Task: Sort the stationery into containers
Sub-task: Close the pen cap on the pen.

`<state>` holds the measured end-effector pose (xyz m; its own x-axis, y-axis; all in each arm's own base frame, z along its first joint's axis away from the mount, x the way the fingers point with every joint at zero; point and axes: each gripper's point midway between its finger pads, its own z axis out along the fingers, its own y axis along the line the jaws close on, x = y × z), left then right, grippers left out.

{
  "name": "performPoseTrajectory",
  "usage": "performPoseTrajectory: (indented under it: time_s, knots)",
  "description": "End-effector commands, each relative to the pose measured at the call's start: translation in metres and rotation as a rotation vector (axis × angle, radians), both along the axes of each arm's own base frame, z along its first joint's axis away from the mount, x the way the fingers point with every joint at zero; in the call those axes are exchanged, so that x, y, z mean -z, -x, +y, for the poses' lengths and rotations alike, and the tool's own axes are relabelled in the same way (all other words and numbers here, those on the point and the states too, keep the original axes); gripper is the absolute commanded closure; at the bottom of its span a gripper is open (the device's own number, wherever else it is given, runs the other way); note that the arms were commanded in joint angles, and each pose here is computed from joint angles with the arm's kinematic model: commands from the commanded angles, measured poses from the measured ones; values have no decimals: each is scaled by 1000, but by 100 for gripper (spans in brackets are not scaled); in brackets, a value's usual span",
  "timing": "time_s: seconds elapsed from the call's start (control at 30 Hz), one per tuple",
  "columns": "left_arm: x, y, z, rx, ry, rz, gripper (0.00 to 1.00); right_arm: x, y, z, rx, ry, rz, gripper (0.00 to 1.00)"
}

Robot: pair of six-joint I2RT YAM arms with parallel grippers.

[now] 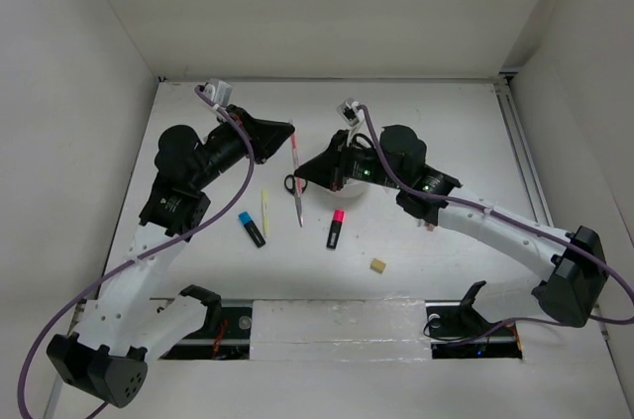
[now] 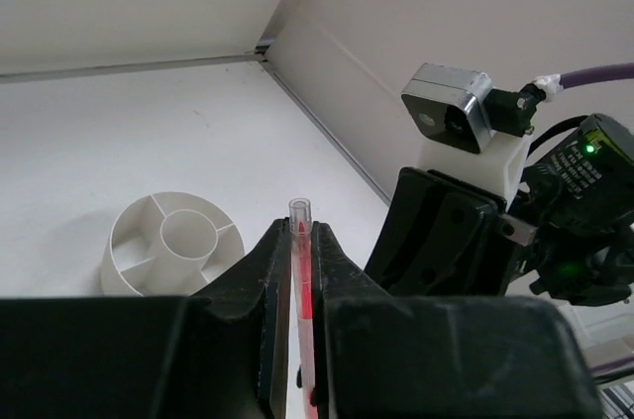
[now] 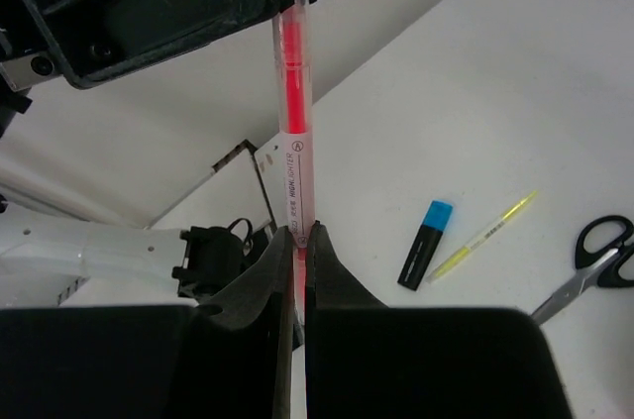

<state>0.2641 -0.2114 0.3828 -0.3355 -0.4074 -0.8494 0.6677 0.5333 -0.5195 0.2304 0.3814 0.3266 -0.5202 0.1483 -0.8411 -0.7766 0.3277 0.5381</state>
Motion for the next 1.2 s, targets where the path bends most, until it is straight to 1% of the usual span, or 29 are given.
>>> performPoseTrajectory:
  time_s: [0.0, 0.07, 0.1, 0.13, 0.17, 0.23, 0.27, 0.3, 0.33, 0.37, 0.5, 0.53, 0.6, 0.63, 0.73, 0.77, 0.8, 0.83, 0.87, 0.9, 0.93, 1.0, 1.03, 1.07, 1.17]
  knots:
    - [3, 22, -9, 93, -63, 63, 96, -78, 3, -2, 14, -235, -260, 100]
    - [-7, 21, -10, 101, -78, 45, 82, -75, 4, -4, 15, -232, -271, 100]
    - [-2, 21, -12, 117, -85, 63, 78, -80, 4, -7, 25, -240, -277, 100]
    - [-2, 21, -12, 117, -85, 63, 66, -80, 4, -7, 26, -237, -285, 100]
    - [-2, 21, -12, 117, -85, 63, 58, -76, 2, -7, 34, -223, -273, 100]
    - [-8, 24, -11, 116, -77, 42, 44, -73, 0, -7, 46, -209, -276, 100]
    - [-11, 27, -10, 116, -73, 30, 34, -77, 0, -8, 47, -213, -291, 100]
    - [-17, 31, -8, 115, -65, 7, 26, -71, -4, -6, 59, -198, -277, 100]
    - [-17, 29, -7, 103, -64, 7, 9, -71, -4, -6, 59, -198, -277, 100]
    - [-21, 30, -5, 91, -59, -3, 0, -65, -8, -5, 72, -184, -264, 100]
    - [-49, 32, 2, 48, -16, -49, 0, -54, -19, -3, 107, -151, -263, 100]
    - [-59, 30, 6, 19, -8, -62, 0, -51, -23, -4, 125, -132, -280, 100]
    - [-61, 28, 11, -17, -10, -46, 0, -40, -37, -8, 197, -102, -277, 100]
    - [-65, 22, 19, -81, -5, -39, 0, -32, -44, -13, 224, -76, -286, 100]
    - [-45, 9, 35, -202, -57, 41, 0, -24, -62, -38, 327, -42, -334, 100]
    - [-35, 2, 47, -277, -75, 62, 0, -27, -66, -45, 345, -48, -359, 100]
    - [-22, -1, 50, -301, -104, 94, 0, -25, -75, -56, 387, -39, -375, 100]
    - [-17, -1, 55, -321, -114, 91, 0, -16, -77, -66, 415, -27, -382, 100]
    - [-2, 1, 58, -333, -148, 104, 0, -19, -81, -74, 447, -30, -419, 100]
    - [5, 0, 61, -346, -161, 107, 0, -10, -90, -88, 490, -1, -439, 100]
    - [10, 1, 63, -355, -166, 114, 0, -13, -95, -95, 510, -5, -446, 100]
    - [26, 3, 67, -363, -201, 114, 0, 0, -109, -112, 561, 32, -437, 100]
    - [33, 3, 67, -362, -209, 126, 0, 0, -116, -122, 562, 38, -443, 100]
    - [41, 3, 69, -371, -224, 131, 0, 12, -117, -126, 544, 57, -433, 100]
    - [52, 5, 73, -384, -233, 144, 0, 20, -123, -142, 584, 56, -425, 100]
